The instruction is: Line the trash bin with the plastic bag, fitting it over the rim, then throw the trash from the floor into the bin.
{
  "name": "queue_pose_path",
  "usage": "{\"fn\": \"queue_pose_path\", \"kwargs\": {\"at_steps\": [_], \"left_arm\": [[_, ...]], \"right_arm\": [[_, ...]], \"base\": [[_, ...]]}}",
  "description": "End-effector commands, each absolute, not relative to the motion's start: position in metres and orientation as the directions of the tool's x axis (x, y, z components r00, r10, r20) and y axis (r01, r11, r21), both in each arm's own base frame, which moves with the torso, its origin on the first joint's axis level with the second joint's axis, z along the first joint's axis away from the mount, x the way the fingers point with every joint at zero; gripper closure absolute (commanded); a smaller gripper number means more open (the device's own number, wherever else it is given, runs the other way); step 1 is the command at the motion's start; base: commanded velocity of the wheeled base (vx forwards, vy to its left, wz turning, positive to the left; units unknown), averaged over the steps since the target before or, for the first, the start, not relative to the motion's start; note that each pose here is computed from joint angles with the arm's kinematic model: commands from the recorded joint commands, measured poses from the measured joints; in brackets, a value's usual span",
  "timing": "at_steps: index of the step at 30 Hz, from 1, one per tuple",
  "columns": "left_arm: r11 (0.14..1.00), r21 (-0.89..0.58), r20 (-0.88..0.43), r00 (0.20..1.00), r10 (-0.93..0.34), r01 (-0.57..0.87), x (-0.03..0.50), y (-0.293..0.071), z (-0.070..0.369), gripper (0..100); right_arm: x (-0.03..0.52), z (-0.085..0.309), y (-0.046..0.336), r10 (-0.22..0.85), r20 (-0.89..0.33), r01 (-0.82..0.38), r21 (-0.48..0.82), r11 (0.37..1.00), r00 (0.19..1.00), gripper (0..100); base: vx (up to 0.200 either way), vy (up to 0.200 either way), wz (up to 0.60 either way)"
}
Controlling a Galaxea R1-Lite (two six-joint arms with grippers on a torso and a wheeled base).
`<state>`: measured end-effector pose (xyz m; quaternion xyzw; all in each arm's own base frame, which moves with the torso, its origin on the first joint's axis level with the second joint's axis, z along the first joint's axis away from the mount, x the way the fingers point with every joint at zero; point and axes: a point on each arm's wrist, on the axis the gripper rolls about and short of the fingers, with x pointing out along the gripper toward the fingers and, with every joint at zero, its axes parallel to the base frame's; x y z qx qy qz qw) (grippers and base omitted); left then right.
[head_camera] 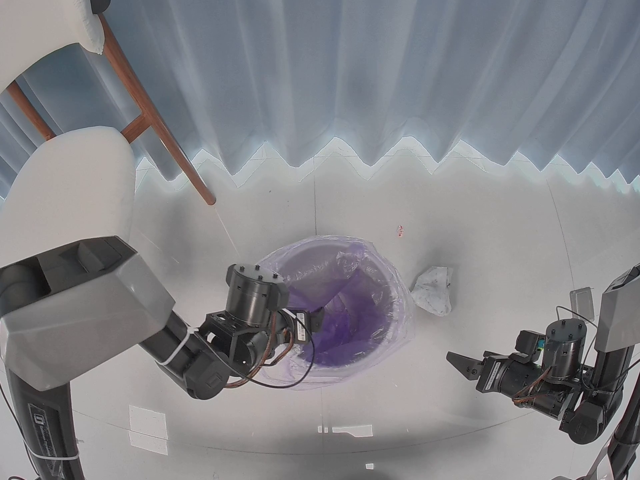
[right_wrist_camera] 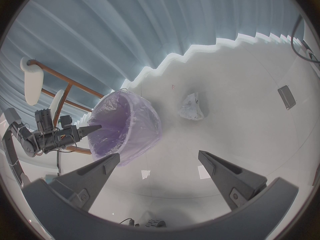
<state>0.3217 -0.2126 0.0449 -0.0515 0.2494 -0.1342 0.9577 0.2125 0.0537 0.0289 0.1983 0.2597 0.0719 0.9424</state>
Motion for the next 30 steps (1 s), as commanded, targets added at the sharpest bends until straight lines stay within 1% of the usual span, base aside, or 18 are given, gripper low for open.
{"fn": "queue_pose_path", "kwargs": {"at_steps": [1,4,6,9,22,26,30], "left_arm": [[0.951,-0.157,-0.484,0.819,-0.309,0.266,0.315,-0.227,0.034,0],[0.942,-0.184,-0.482,0.809,-0.335,0.281,0.31,-0.239,0.033,0],[0.93,-0.223,-0.474,0.8,-0.366,0.293,0.304,-0.253,0.033,0],[0.933,-0.223,-0.471,0.806,-0.357,0.283,0.303,-0.259,0.03,0],[0.961,-0.172,-0.521,0.807,-0.277,0.218,0.299,-0.239,0.023,0],[0.952,-0.177,-0.514,0.802,-0.305,0.249,0.281,-0.238,0.037,0],[0.946,-0.18,-0.526,0.786,-0.325,0.27,0.268,-0.239,0.038,0]], "right_arm": [[0.209,0.029,0.053,0.239,-0.463,-0.032,0.411,0.911,0.853,0],[0.209,0.029,0.053,0.238,-0.462,-0.032,0.411,0.911,0.855,0],[0.209,0.03,0.053,0.238,-0.46,-0.033,0.41,0.912,0.855,0],[0.209,0.029,0.053,0.236,-0.462,-0.03,0.41,0.912,0.855,0],[0.209,0.028,0.053,0.233,-0.467,-0.025,0.409,0.912,0.853,0],[0.209,0.028,0.053,0.231,-0.469,-0.023,0.408,0.912,0.853,0],[0.209,0.027,0.053,0.232,-0.473,-0.022,0.408,0.913,0.85,0]], "base": [[0.0,0.0,0.0],[0.0,0.0,0.0],[0.0,0.0,0.0],[0.0,0.0,0.0],[0.0,0.0,0.0],[0.0,0.0,0.0],[0.0,0.0,0.0]]}}
